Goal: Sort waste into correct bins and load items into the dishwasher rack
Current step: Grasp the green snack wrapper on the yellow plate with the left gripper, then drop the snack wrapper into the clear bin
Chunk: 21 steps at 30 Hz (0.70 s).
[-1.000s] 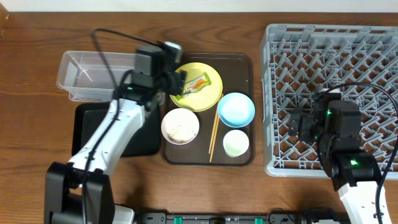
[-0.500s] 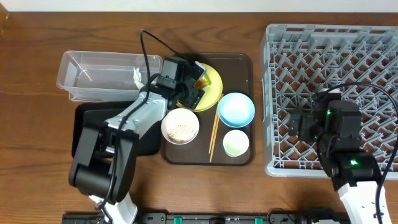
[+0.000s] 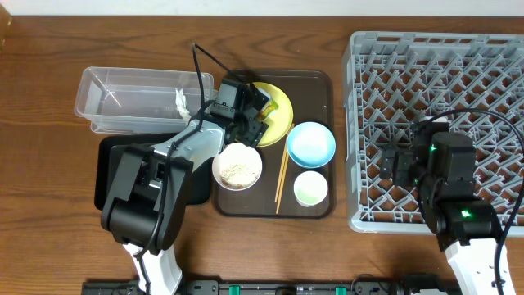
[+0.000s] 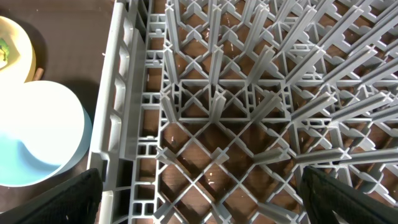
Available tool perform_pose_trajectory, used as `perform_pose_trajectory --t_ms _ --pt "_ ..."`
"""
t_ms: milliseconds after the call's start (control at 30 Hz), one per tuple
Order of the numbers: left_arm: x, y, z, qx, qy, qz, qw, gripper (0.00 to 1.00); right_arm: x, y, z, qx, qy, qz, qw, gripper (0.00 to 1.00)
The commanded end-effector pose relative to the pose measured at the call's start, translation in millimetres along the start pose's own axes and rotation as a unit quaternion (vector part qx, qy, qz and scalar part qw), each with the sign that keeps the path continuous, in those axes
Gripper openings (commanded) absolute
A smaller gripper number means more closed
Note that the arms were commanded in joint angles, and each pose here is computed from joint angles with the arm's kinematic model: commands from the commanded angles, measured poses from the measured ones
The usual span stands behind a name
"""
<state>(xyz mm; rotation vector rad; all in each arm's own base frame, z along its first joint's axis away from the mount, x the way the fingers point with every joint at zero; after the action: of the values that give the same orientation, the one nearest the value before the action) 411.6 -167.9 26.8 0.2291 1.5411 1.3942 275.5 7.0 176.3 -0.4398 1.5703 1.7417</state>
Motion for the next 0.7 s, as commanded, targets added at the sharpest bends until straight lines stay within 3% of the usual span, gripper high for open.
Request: perform_pose_trajectory --t_ms 0,67,267,567,667 --pt "-1 -1 2 -0.005 -0.005 0.003 1.0 0.57 -7 4 4 -0.005 -0.005 -0.009 1.0 0.99" --pt "0 -1 2 -0.004 -0.002 0.004 1.0 0.42 -7 4 4 -0.005 -0.005 -0.009 1.0 0.99" --pt "-7 6 5 -0.01 0.035 -0.006 0.999 0.1 -7 4 4 -0.005 -0.005 -0.009 1.0 0.99" --pt "-59 78 23 -0.053 0.077 -0.098 0.991 0.06 -7 4 4 -0.005 -0.005 -0.009 1.0 0.99" --pt "-63 110 48 -0.121 0.127 -0.114 0.978 0.06 -7 4 4 -0.005 -0.005 -0.009 1.0 0.99"
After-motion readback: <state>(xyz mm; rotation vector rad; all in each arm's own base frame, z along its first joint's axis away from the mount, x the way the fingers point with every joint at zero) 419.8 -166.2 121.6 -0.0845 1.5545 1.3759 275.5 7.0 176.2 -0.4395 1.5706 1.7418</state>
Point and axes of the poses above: each gripper's point midway between its finger pads, its own y axis back along the fingers, its own z axis along the line the jaws close on, x = y × z, the point moved 2 cm from there along y, back along the fingers, and after that the axes turned 15 degrees about -y, right-handed, at the moved point
